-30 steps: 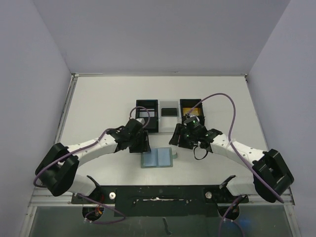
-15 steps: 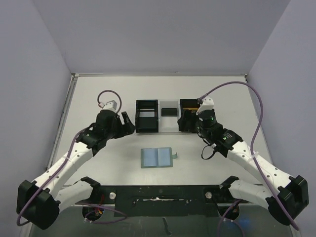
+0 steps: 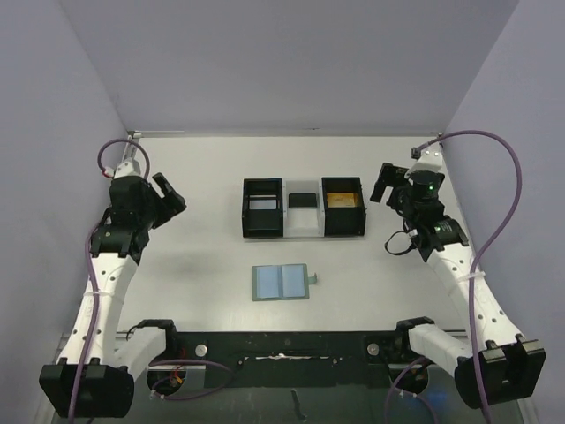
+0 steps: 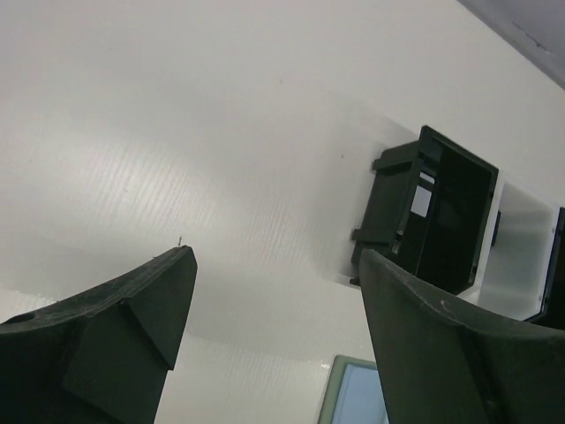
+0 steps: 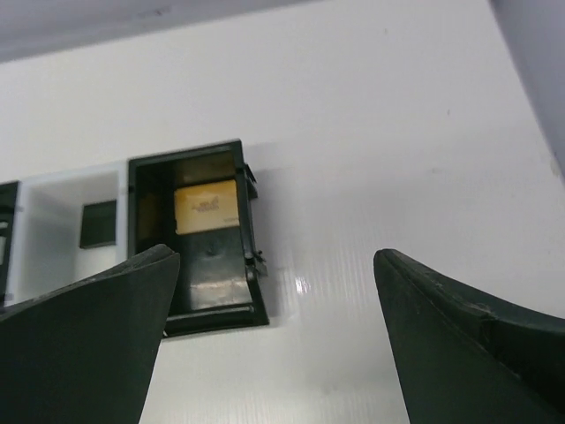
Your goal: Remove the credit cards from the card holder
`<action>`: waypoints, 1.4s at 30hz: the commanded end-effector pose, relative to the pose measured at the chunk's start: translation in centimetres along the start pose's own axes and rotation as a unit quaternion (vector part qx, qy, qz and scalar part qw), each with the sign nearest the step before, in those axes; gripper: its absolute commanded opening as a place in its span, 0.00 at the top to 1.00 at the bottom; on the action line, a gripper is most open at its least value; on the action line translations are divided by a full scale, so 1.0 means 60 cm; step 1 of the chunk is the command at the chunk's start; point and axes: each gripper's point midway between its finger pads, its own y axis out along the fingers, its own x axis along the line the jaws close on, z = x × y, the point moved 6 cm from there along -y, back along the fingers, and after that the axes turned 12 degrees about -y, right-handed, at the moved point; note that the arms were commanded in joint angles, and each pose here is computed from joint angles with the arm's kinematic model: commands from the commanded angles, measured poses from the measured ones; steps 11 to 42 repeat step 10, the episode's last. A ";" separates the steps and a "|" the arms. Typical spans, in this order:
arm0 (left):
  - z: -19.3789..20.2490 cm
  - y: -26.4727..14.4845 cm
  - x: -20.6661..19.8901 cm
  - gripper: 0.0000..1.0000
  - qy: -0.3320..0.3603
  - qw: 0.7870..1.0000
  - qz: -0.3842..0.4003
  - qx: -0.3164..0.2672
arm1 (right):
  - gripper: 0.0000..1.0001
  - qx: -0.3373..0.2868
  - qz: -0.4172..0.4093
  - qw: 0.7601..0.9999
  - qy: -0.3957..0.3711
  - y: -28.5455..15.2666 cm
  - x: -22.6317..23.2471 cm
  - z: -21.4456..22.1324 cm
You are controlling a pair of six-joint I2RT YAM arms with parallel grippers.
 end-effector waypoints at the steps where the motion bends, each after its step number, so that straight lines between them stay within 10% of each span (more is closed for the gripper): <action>1: -0.076 -0.065 -0.022 0.25 0.003 0.994 -0.009 -0.109 | 0.02 -0.136 -0.018 0.991 -0.012 -0.083 -0.012 -0.131; 10: -0.150 -0.137 -0.038 0.25 0.045 0.971 -0.006 -0.234 | 0.02 -0.221 -0.053 0.974 -0.005 -0.151 -0.012 -0.206; 42: -0.150 -0.137 -0.038 0.25 0.045 0.971 -0.006 -0.234 | 0.02 -0.221 -0.053 0.974 -0.005 -0.151 -0.012 -0.206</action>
